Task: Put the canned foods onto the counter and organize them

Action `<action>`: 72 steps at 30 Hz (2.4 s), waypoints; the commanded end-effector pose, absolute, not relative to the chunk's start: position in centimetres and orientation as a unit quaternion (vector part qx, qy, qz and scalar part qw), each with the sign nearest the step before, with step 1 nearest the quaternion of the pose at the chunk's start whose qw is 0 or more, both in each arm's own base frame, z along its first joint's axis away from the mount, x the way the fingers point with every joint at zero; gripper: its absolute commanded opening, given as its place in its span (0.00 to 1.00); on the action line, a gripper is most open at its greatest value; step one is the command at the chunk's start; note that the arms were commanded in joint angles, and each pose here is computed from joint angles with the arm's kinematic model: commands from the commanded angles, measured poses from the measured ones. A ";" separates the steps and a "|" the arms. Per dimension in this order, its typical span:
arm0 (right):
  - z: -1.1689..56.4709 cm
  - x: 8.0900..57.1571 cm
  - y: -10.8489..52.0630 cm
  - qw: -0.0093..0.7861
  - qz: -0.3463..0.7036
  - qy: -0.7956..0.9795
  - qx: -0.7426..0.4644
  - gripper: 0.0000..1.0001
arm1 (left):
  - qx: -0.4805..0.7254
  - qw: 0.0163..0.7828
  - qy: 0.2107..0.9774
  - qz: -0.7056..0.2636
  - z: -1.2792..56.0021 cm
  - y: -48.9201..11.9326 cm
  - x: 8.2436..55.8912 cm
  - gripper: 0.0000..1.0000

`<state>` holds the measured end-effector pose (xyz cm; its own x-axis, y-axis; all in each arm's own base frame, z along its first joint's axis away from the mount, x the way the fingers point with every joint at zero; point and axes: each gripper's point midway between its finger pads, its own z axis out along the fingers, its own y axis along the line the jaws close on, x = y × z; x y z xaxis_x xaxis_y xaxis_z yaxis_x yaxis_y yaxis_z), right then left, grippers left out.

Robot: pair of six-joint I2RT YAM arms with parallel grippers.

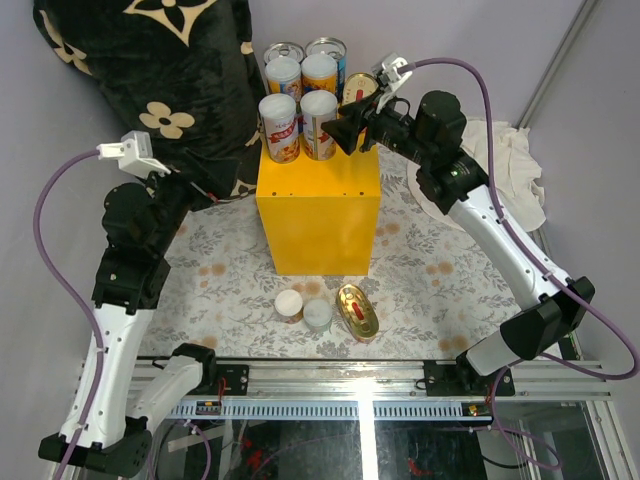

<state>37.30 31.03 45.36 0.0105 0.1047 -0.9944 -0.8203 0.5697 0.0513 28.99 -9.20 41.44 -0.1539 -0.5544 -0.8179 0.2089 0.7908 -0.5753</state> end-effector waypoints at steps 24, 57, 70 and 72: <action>33.5 15.3 36.0 0.510 0.443 0.508 -0.535 0.97 | -0.161 0.669 0.652 -0.318 44.7 -8.0 27.1 1.00; 8.5 19.0 43.8 0.384 0.296 0.659 -0.575 1.00 | -0.138 0.657 0.701 -0.238 37.8 -6.7 27.8 1.00; 10.1 19.7 44.8 0.428 0.310 0.646 -0.551 0.70 | -0.123 0.661 0.725 -0.150 34.9 -4.5 28.1 1.00; 10.8 19.8 45.1 0.433 0.318 0.644 -0.545 0.60 | -0.123 0.658 0.730 -0.138 34.5 -4.2 28.1 1.00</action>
